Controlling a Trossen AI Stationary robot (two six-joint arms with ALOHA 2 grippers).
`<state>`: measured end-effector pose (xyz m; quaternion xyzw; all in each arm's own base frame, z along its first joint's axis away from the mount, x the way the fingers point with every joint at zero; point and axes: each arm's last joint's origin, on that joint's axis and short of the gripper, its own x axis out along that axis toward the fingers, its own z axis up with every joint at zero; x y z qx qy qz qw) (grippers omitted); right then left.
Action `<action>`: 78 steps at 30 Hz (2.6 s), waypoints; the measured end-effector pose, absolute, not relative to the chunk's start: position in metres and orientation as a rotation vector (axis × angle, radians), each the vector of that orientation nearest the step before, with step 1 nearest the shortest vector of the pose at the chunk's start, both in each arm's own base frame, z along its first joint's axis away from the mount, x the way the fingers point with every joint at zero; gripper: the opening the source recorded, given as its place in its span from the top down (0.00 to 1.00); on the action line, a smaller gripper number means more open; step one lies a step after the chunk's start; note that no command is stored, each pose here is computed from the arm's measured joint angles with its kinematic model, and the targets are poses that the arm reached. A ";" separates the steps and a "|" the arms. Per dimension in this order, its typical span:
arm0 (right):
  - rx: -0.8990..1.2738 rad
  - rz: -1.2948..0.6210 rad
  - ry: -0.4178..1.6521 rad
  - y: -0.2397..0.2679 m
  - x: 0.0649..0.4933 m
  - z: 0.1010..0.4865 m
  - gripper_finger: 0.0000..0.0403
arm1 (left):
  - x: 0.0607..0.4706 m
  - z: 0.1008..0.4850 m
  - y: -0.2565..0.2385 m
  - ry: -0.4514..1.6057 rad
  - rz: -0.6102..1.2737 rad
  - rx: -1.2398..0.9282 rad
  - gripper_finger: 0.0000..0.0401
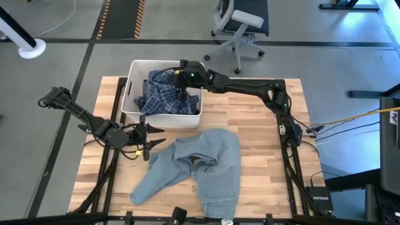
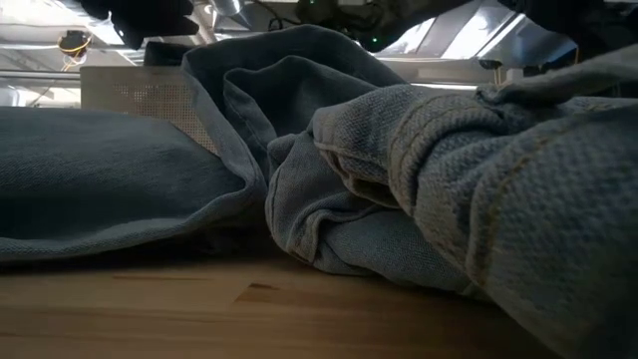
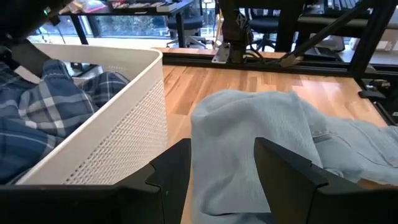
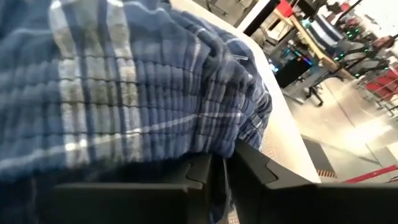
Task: Sort clothes
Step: Put the blue checkered pants into the white laundry bin, then put the blue jeans into the white laundry bin
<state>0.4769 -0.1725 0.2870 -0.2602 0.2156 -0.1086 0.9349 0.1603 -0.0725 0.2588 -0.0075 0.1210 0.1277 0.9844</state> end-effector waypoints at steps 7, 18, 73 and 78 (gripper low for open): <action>-0.590 -0.160 0.479 -0.168 0.468 0.318 0.67 | 0.161 0.258 -0.073 0.246 0.257 -0.012 0.57; -0.645 -0.111 0.598 -0.143 0.418 0.418 0.40 | 0.162 0.256 -0.074 0.256 0.259 -0.013 0.57; -0.512 -0.027 0.990 0.097 0.176 0.170 0.44 | 0.163 0.183 -0.100 0.829 0.243 -0.358 0.57; -0.459 -0.030 0.961 0.094 0.171 0.152 0.44 | 0.175 0.171 -0.109 0.828 0.227 -0.326 0.57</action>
